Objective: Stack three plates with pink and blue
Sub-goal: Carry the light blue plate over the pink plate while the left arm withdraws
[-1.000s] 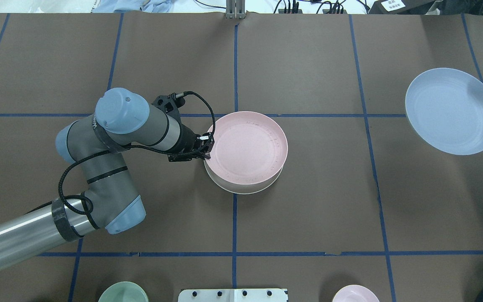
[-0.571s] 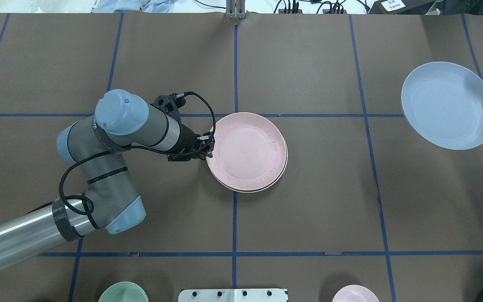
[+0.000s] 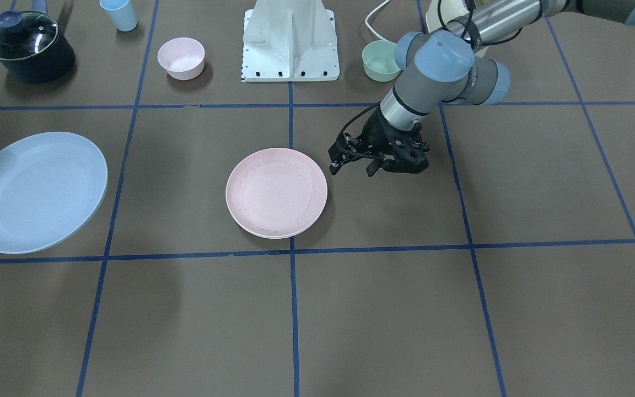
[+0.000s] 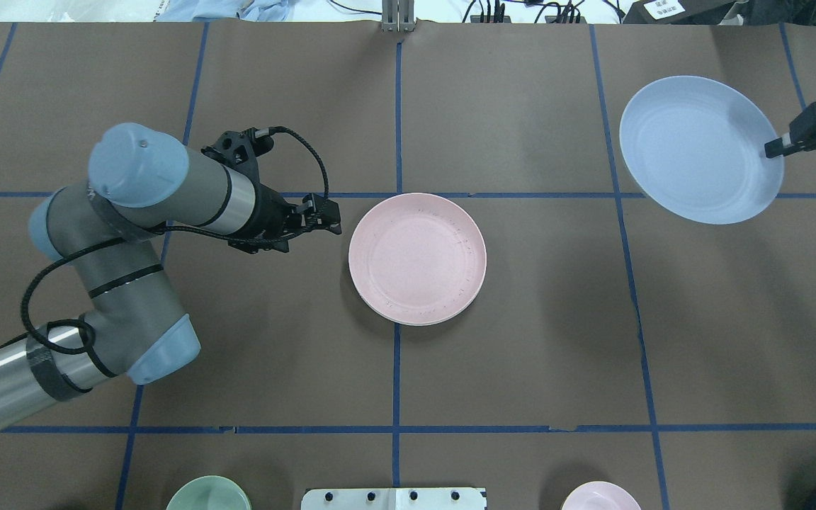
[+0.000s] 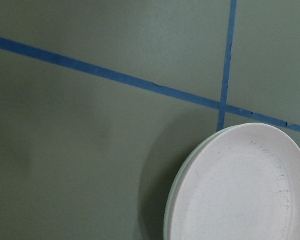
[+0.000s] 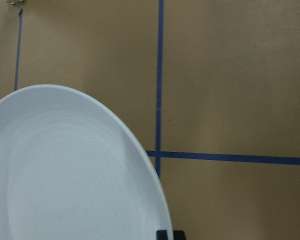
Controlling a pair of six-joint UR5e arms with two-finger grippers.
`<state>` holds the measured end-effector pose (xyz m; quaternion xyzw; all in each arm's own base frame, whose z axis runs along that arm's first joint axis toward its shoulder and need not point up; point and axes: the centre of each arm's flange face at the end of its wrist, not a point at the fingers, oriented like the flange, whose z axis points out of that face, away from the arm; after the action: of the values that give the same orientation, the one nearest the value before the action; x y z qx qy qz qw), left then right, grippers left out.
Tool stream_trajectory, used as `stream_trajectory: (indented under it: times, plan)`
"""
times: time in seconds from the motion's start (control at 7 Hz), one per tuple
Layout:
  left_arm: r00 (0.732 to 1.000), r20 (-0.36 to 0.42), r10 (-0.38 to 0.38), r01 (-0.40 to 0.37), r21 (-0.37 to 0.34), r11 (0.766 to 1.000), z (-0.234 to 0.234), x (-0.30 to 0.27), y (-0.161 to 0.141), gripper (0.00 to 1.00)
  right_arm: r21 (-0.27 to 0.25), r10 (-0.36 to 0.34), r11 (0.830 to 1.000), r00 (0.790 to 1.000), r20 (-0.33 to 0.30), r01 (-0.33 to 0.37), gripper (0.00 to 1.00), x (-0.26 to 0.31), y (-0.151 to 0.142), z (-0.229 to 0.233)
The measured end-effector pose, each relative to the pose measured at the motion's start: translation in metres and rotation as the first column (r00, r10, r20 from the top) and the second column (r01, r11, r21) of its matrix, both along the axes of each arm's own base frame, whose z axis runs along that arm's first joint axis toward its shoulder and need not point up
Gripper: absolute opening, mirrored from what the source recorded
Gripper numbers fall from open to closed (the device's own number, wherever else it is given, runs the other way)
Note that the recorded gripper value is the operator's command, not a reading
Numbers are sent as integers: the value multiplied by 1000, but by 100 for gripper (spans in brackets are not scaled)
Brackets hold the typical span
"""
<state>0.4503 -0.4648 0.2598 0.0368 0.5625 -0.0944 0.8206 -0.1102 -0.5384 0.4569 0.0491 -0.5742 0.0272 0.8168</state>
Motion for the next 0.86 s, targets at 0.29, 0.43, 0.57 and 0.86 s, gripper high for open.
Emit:
stream_trajectory:
  times: [0.29,0.43,0.57,0.86]
  plan:
    - [998,68,14,-20,85,996,17,-70,-13,100,-57,-25,998,1000,18,26,0,-90,-7,-66]
    - [996,90,24,-34,112,993,29,-105,-14,100,-85,-23,996,1000,1,23,0,-143,-4,-94]
    - [994,105,33,-47,130,990,41,-131,-14,100,-113,-22,993,999,-33,19,0,-188,-2,-125]
    - [993,117,24,-42,152,988,51,-161,-15,100,-133,-56,990,993,-100,42,0,-265,30,-175]
